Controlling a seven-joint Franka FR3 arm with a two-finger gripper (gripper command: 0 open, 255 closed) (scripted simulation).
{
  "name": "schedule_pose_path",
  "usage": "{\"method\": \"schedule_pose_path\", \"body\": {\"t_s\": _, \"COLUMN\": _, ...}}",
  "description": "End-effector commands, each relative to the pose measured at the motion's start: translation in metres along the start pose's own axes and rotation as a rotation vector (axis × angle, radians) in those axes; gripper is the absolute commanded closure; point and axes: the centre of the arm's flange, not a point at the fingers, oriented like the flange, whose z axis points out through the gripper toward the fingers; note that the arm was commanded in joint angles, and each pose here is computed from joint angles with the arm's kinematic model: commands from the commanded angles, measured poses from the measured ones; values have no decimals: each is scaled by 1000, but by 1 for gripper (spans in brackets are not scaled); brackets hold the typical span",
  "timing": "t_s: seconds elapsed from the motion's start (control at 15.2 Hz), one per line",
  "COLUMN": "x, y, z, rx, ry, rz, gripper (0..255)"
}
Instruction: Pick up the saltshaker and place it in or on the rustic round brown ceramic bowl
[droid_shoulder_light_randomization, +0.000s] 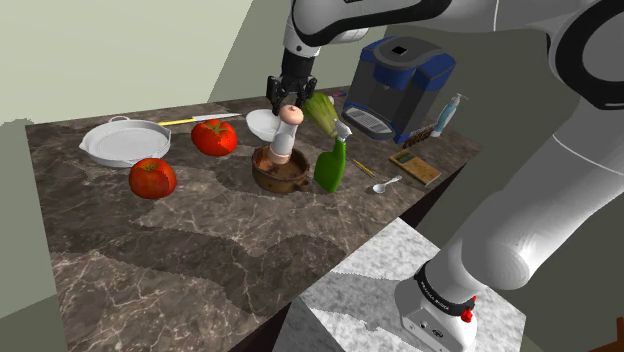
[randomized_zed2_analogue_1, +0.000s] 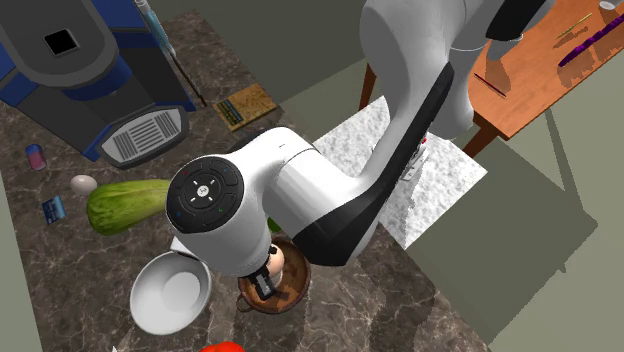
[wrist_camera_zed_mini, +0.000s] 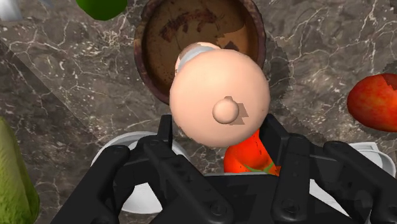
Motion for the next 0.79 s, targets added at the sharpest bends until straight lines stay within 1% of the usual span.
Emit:
{"method": "schedule_pose_path", "body": {"t_s": 0.0, "x": 0, "y": 0, "z": 0, "rx": 0, "ry": 1, "rz": 0, "gripper": 255}}
{"method": "schedule_pose_path", "body": {"t_s": 0.26, "x": 0, "y": 0, "z": 0, "rx": 0, "ry": 1, "rz": 0, "gripper": 255}}
{"method": "schedule_pose_path", "body": {"t_s": 0.33, "x": 0, "y": 0, "z": 0, "rx": 0, "ry": 1, "rz": 0, "gripper": 0}}
{"method": "schedule_pose_path", "body": {"t_s": 0.66, "x": 0, "y": 0, "z": 0, "rx": 0, "ry": 1, "rz": 0, "gripper": 0}}
{"method": "schedule_pose_path", "body": {"t_s": 0.73, "x": 0, "y": 0, "z": -13, "rx": 0, "ry": 1, "rz": 0, "gripper": 0}}
